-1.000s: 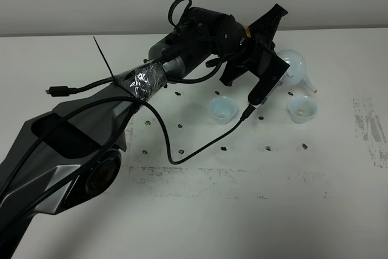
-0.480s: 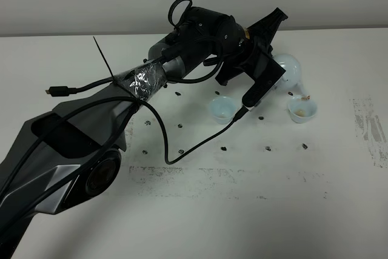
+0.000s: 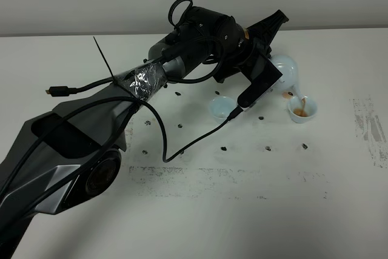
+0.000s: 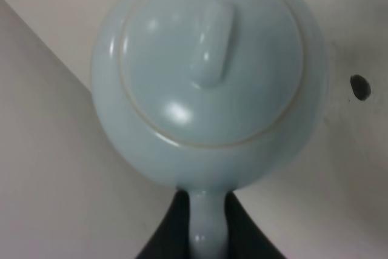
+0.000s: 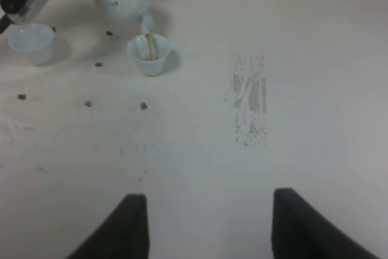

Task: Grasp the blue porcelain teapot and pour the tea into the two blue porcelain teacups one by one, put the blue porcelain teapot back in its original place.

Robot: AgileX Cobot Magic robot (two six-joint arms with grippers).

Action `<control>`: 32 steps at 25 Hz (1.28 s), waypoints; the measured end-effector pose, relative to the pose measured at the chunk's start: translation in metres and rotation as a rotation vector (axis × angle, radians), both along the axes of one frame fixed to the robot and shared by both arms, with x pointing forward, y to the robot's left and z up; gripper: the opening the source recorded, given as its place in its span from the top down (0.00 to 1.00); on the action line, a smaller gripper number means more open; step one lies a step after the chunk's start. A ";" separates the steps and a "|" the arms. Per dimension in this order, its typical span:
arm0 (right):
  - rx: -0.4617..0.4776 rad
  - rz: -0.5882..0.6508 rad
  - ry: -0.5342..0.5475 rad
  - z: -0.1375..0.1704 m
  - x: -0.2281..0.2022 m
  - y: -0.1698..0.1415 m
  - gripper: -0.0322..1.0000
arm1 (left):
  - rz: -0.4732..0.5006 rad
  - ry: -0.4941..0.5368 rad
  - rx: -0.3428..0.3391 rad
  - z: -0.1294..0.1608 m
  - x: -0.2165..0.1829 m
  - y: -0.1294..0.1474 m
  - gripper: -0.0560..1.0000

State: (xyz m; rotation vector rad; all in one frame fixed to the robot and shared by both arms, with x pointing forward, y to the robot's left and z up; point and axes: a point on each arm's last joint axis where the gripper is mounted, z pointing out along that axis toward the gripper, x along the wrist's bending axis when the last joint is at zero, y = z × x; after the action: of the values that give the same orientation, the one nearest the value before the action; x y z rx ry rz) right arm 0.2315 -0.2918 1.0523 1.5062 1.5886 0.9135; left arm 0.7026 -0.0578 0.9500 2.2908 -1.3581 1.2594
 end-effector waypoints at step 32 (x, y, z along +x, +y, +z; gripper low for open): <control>0.001 0.001 0.000 0.000 0.000 0.000 0.50 | -0.021 -0.055 0.039 0.001 -0.001 -0.002 0.91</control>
State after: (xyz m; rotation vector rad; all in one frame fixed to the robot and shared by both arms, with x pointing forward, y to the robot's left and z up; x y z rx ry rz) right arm 0.2315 -0.2917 1.0523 1.5064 1.5890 0.9150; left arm 0.7020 -0.0602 0.9511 2.2770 -1.4337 1.3094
